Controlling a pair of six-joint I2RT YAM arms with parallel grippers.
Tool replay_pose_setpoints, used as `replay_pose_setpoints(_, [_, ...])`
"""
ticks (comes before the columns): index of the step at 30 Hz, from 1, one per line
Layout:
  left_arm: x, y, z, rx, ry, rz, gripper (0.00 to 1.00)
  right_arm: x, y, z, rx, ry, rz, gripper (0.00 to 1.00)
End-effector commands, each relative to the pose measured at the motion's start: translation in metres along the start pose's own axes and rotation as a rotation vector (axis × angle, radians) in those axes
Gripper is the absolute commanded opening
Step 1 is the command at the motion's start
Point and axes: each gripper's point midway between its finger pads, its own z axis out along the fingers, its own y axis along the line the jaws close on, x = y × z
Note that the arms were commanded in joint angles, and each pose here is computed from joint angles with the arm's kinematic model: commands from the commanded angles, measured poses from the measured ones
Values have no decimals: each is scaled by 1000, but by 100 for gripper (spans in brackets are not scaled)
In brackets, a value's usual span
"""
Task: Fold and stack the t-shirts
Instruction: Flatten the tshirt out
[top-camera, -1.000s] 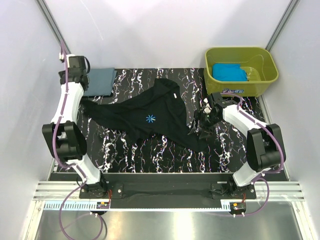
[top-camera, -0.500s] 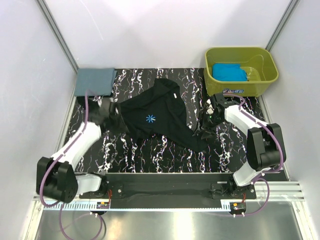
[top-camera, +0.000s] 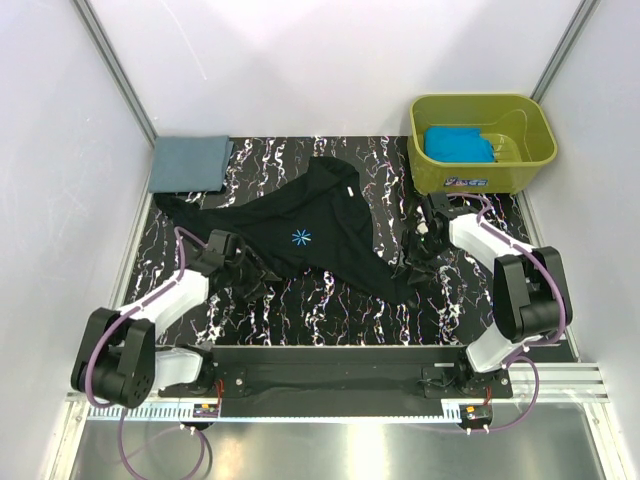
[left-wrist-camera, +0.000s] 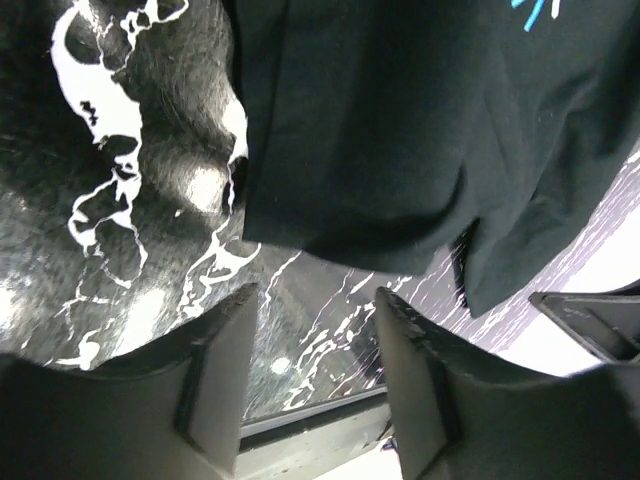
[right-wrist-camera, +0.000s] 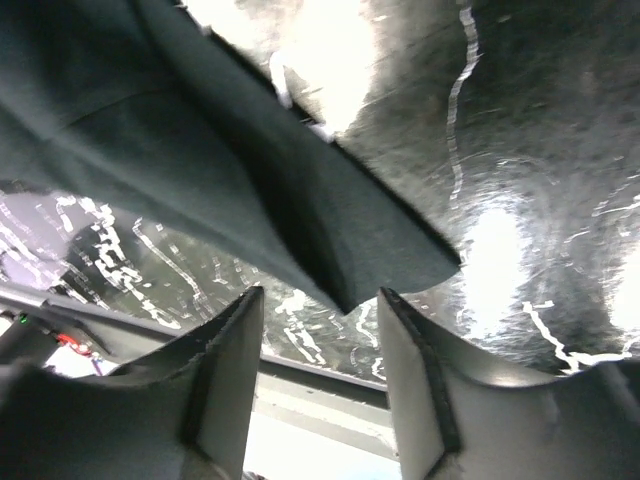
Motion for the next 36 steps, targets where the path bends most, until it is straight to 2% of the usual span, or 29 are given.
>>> replay_pose_setpoints(1, [-3,-9,7,31,-6,-36,56,-13,-13,-2,54,-35,20,53])
replay_pose_setpoints(3, [0,-4,13,6,7,-62,55,-13,-17,-3,57,-37,34,49])
replay_pose_setpoints(7, [1,4,20,-20,11,-103,43,-14,-14,-6,2,-41,39,48])
replay_pose_setpoints(12, [-2,15,21,-48,-44,-183,43,-14,-4,-8,-50,-43,36,48])
replay_pose_setpoints(15, [-1,20,15,-45,-58,-190,36,-13,-4,-10,-51,-50,29,48])
replay_pose_setpoints(18, [-4,26,5,-40,-114,-196,34,-11,-5,-10,-54,-49,27,48])
replay_pose_setpoints(20, [-8,27,-1,-31,-145,-207,35,-11,-4,-10,-58,-51,27,48])
replay_pose_setpoints(23, [-7,32,0,-47,-136,-271,49,-12,-4,-11,-61,-55,25,48])
replay_pose_setpoints(28, [3,30,10,7,-75,-469,50,-10,-3,-11,-71,-54,25,48])
replay_pose_setpoints(33, [-8,44,8,64,-180,-691,53,-10,-1,-12,-80,-57,23,48])
replay_pose_setpoints(36, [-16,40,7,120,-212,-759,56,-9,0,-12,-87,-56,25,47])
